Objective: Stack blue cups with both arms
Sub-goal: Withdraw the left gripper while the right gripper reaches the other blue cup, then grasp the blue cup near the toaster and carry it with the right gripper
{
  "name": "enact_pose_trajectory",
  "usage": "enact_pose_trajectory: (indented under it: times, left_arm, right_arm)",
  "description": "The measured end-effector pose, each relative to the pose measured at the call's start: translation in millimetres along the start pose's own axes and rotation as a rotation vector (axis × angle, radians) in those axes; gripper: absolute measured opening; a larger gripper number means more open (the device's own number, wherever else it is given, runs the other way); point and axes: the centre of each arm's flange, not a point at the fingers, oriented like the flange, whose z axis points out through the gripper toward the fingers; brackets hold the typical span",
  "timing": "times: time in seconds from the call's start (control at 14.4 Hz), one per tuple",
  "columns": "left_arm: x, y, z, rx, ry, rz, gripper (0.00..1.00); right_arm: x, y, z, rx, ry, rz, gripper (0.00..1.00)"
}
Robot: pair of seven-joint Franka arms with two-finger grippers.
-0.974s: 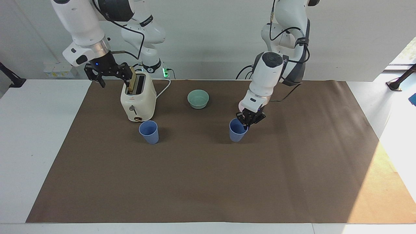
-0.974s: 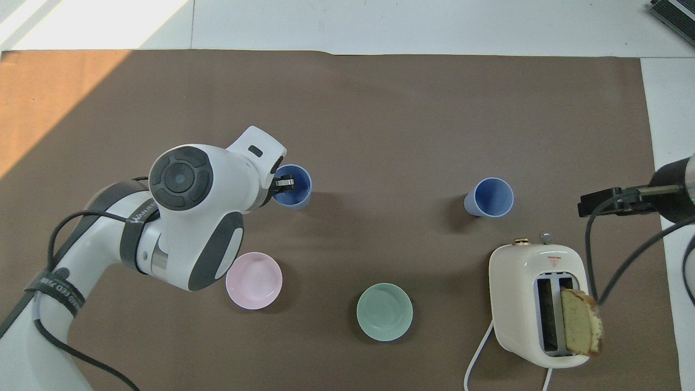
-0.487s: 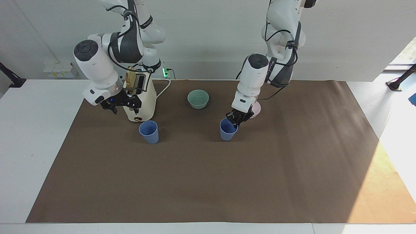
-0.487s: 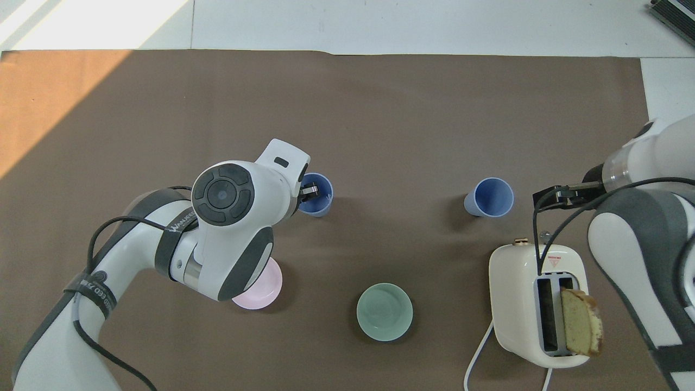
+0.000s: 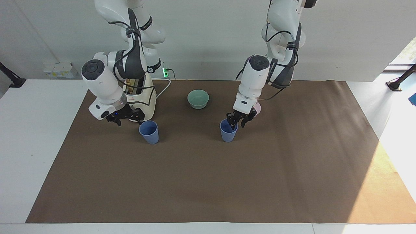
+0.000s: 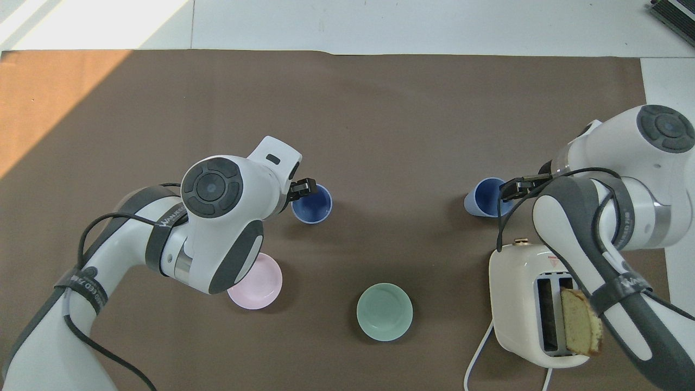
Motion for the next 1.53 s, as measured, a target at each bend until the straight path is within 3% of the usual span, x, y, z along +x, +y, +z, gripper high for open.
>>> enact_pose_trajectory:
  times: [0.35, 0.42, 0.7, 0.9, 0.97, 1.32, 1.53]
  left_arm:
    - [47, -115, -90, 0.018, -0.013, 0.224, 1.0]
    - [52, -139, -105, 0.02, -0.013, 0.261, 1.0]
    - [70, -214, -152, 0.031, -0.027, 0.292, 1.0]
    - [82, -243, -194, 0.035, -0.026, 0.271, 1.0]
    - [84, -249, -207, 0.036, -0.025, 0.282, 1.0]
    - [85, -275, -265, 0.064, -0.047, 0.276, 1.0]
    - [92, -287, -280, 0.07, -0.063, 0.259, 1.0]
  right_arm:
    - [2, -2, 13, 0.0, 0.009, -0.011, 1.0]
    - [2, -3, 13, 0.0, 0.008, -0.018, 0.95]
    - [2, -12, 13, -0.001, 0.008, -0.033, 0.43]
    - [2, -13, 13, 0.002, 0.008, -0.032, 0.11]
    - [3, -15, 9, 0.013, 0.011, -0.03, 0.06]
    - [6, -20, -37, 0.054, -0.053, -0.02, 0.06]
    - [10, -35, -79, 0.066, -0.033, 0.0, 0.06]
